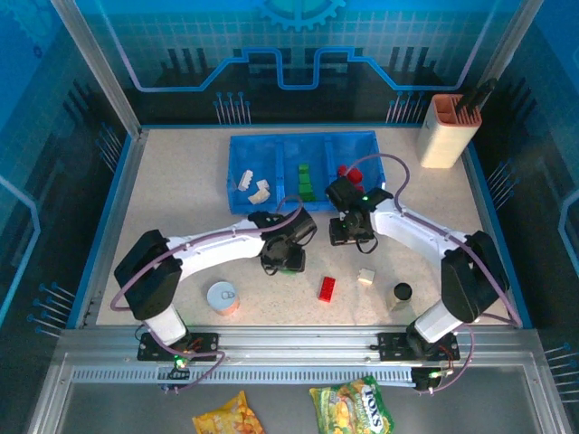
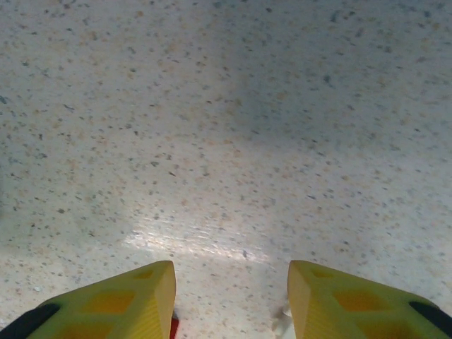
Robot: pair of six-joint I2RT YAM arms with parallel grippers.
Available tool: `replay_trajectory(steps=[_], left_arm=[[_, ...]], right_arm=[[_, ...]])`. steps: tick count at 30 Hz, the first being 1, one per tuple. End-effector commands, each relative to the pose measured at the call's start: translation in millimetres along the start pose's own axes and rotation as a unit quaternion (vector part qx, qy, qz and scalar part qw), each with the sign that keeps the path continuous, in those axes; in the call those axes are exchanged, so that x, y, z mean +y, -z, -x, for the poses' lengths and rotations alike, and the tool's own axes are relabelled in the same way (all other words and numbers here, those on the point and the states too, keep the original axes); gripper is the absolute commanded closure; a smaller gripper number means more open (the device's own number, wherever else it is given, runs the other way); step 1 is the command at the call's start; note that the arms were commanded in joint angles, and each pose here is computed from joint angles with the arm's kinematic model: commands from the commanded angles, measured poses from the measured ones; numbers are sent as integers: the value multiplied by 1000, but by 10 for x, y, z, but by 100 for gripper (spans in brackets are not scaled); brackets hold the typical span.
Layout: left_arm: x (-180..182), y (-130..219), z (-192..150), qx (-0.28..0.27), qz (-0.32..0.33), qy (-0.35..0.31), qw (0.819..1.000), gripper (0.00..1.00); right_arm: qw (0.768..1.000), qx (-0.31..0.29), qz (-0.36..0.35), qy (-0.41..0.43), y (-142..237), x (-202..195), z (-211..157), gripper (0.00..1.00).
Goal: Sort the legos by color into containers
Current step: Pick up the lego from the middle-left of the table, then place the lego in the container.
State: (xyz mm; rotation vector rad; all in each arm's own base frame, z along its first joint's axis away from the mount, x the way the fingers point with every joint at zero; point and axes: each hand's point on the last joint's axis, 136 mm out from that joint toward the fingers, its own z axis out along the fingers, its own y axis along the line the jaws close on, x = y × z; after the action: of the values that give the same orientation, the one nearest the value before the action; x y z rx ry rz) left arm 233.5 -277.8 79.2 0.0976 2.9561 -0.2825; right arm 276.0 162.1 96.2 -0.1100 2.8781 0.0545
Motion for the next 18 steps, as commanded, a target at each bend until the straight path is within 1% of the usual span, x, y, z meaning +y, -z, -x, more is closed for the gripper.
replay_trajectory(steps=[1, 7, 12, 16, 18], left_arm=[[-50, 57, 218, -14, 5, -33, 999, 51], [-197, 128, 679, -42, -21, -41, 998, 51], [-300, 200, 1108, -67, -44, -44, 996, 51], [-354, 222, 1421, -82, -66, -29, 994, 51], [-412, 230, 1587, -89, -90, -17, 992, 51]], right_arm=[[999, -11, -24, -26, 131, -209, -53, 53], [997, -38, -36, -56, 308, -434, -74, 52], [996, -50, -38, -62, 418, -507, -86, 52], [996, -55, -38, -66, 474, -531, -96, 52], [995, -57, -37, -69, 492, -536, -101, 52]])
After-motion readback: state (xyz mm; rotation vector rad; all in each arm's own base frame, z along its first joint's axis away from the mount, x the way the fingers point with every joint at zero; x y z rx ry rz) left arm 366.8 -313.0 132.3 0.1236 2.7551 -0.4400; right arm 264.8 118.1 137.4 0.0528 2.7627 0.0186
